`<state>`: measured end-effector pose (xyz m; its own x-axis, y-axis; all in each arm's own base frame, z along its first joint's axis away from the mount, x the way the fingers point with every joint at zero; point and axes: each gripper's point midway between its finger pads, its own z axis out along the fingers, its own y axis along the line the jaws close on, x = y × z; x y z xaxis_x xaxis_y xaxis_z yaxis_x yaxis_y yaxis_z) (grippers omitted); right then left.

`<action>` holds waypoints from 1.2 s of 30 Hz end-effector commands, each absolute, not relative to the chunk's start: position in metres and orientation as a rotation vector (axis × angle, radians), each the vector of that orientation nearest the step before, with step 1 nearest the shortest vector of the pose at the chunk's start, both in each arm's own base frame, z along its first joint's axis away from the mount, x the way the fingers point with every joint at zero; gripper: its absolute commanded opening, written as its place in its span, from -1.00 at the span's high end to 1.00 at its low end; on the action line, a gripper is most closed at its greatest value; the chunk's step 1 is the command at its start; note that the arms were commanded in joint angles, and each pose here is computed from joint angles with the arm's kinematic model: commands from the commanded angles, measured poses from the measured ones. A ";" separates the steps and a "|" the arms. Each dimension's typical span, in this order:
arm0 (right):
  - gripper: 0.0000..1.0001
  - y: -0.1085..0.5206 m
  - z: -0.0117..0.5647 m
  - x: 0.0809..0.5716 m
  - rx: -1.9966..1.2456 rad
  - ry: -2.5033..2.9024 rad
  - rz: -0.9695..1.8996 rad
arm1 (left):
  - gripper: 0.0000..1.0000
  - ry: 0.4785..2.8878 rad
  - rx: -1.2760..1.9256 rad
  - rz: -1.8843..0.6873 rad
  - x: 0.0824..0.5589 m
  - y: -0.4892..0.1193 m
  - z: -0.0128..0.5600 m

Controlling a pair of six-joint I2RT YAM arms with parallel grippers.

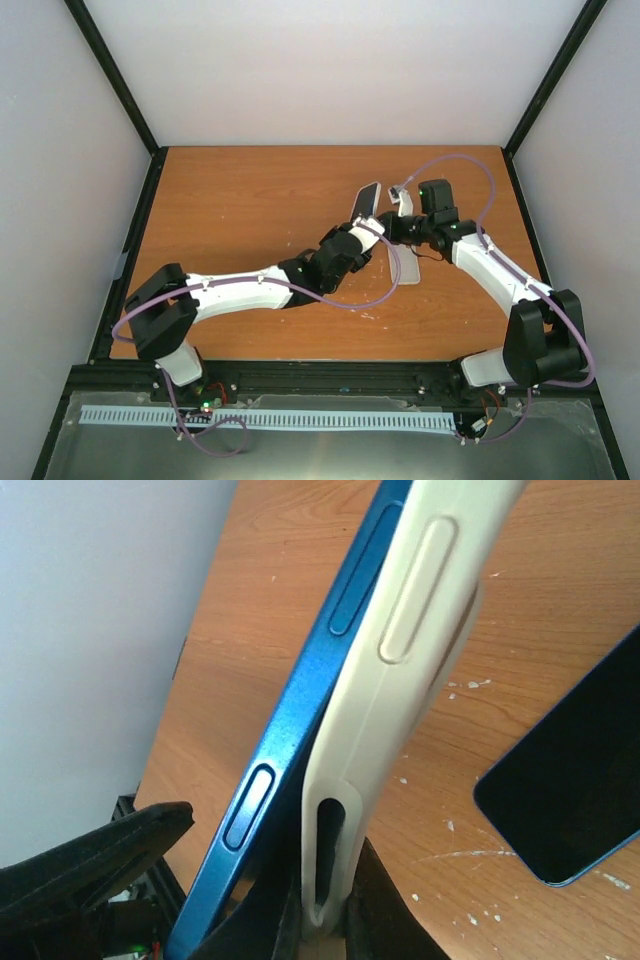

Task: Take the phone out of the phone case
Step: Remove the phone case from the phone.

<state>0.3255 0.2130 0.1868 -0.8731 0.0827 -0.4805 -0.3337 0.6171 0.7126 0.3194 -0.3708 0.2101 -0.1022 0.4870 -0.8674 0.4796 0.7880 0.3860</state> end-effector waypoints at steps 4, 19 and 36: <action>0.95 0.228 0.210 0.303 -0.312 2.315 1.350 | 0.51 1.734 0.647 0.112 0.340 -0.346 0.221; 0.94 0.231 0.224 0.289 -0.367 2.257 1.421 | 0.21 1.718 0.581 0.323 0.366 -0.327 0.216; 0.94 0.211 0.200 0.302 -0.367 2.322 1.186 | 0.54 1.677 0.425 0.035 0.337 -0.264 0.304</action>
